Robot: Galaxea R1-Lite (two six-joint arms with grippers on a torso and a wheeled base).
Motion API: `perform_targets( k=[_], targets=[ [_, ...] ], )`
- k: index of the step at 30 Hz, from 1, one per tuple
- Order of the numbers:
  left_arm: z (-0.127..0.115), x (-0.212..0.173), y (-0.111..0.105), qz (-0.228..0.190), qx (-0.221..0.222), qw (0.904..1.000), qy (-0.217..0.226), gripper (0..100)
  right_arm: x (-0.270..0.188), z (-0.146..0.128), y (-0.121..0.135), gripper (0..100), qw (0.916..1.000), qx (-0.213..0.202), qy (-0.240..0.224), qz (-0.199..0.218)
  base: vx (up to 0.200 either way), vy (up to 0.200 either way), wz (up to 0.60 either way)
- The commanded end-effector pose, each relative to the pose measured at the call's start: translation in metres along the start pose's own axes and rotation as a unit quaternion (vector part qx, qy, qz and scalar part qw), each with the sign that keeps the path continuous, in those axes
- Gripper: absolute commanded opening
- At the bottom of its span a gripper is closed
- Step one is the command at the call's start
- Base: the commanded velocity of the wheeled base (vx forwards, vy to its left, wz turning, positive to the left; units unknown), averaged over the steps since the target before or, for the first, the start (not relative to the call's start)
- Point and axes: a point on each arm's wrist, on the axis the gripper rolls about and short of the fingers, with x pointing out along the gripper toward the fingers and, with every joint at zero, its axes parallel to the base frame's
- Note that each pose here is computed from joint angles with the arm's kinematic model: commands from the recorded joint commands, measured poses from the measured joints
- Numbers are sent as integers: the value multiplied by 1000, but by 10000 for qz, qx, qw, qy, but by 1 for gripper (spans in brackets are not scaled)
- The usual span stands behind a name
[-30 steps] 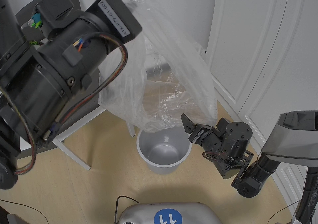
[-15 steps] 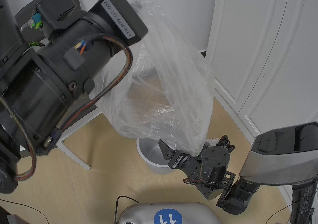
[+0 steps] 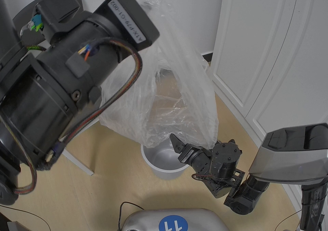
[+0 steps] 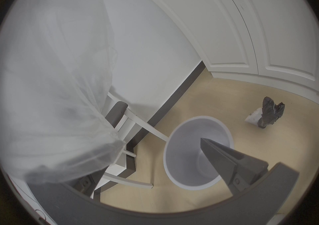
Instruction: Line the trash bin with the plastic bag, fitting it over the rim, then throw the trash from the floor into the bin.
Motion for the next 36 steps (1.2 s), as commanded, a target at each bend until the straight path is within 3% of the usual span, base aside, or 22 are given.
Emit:
perform_targets(
  k=[1, 7, 11, 21, 29, 36],
  targets=[
    [-1, 0, -1, -8, -13, 10000, 7, 0, -12, 1, 8, 100, 9998, 33, 107, 181, 0, 0, 0],
    [-4, -1, -5, -80, -43, 9999, 65, 0, -36, -26, 26, 100, 9962, 114, 681, 523, 0, 0, 0],
    [-7, -2, -9, -134, -80, 9998, 126, 0, -38, -32, 26, 100, 9950, 104, 814, 578, 0, 0, 0],
    [-11, -11, -24, -230, -207, 9993, 216, 0, -22, -22, 28, 100, 9968, 297, 472, 564, 0, 0, 0],
    [-12, -11, -26, -254, -287, 9990, 230, 0, -38, 1, 45, 100, 9947, 434, 362, 857, 0, 0, 0],
    [-12, -13, -30, -317, -381, 9985, 236, 0, -38, -6, 43, 100, 9947, 400, 449, 830, 0, 0, 0]
  ],
)
